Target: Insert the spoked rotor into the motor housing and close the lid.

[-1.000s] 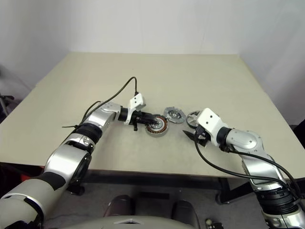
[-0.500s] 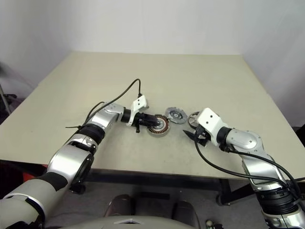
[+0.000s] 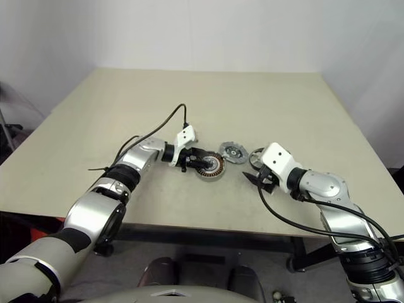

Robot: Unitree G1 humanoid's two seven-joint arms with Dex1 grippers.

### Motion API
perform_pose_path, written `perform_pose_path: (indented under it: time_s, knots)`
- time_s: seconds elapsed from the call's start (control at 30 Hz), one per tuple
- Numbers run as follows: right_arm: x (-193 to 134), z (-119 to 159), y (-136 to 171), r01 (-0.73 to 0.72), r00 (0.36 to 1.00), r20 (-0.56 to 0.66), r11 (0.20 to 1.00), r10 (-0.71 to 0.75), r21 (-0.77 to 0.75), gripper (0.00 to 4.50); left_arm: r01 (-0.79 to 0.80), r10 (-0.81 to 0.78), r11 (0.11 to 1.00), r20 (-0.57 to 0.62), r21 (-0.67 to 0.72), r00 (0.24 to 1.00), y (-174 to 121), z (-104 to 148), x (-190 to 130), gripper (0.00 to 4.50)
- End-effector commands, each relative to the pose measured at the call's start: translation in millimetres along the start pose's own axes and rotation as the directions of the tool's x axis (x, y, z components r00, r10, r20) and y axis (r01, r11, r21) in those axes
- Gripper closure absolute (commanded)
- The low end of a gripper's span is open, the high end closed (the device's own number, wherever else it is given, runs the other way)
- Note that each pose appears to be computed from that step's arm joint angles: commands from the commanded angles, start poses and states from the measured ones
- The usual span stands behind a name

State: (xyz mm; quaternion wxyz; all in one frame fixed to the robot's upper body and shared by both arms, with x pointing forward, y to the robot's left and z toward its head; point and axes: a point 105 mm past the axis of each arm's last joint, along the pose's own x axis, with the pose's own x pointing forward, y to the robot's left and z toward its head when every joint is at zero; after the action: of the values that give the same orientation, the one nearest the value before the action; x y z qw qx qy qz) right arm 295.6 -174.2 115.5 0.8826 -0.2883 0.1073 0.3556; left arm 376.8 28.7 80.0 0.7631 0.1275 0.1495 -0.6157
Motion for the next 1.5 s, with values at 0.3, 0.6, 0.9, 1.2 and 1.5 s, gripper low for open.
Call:
perform_pose_path:
  time_s: [0.3, 0.6, 0.9, 1.2, 1.5]
  knots:
    - [8.8, 33.7, -0.2, -0.011, 0.992, 0.123, 0.999, 0.014, -0.031, 0.45, -0.194, 0.212, 0.976, 0.245, -0.094, 0.946, 34.4, 41.3, -45.4, 2.2]
    - [46.9, 54.0, 23.2, -0.116, 0.973, 0.197, 0.993, 0.12, -0.034, 3.37, -0.273, 0.309, 0.946, 0.235, -0.175, 0.922, 29.1, 16.4, -67.0, 2.2]
    - [77.8, 62.4, 36.9, -0.171, 0.962, 0.207, 0.984, 0.176, -0.043, 4.43, -0.274, 0.314, 0.942, 0.221, -0.195, 0.923, 14.2, 8.4, -61.1, 2.2]
    - [90.5, 48.4, 36.9, -0.178, 0.966, 0.199, 0.983, 0.168, 0.037, 4.43, -0.288, 0.328, 0.937, 0.208, -0.199, 0.922, 13.6, 6.6, -61.9, 2.2]
    - [102.5, 23.9, 30.9, -0.143, 0.981, 0.148, 0.985, 0.128, 0.098, 4.43, -0.311, 0.35, 0.928, 0.198, -0.205, 0.915, 17.9, 5.3, -63.5, 2.2]
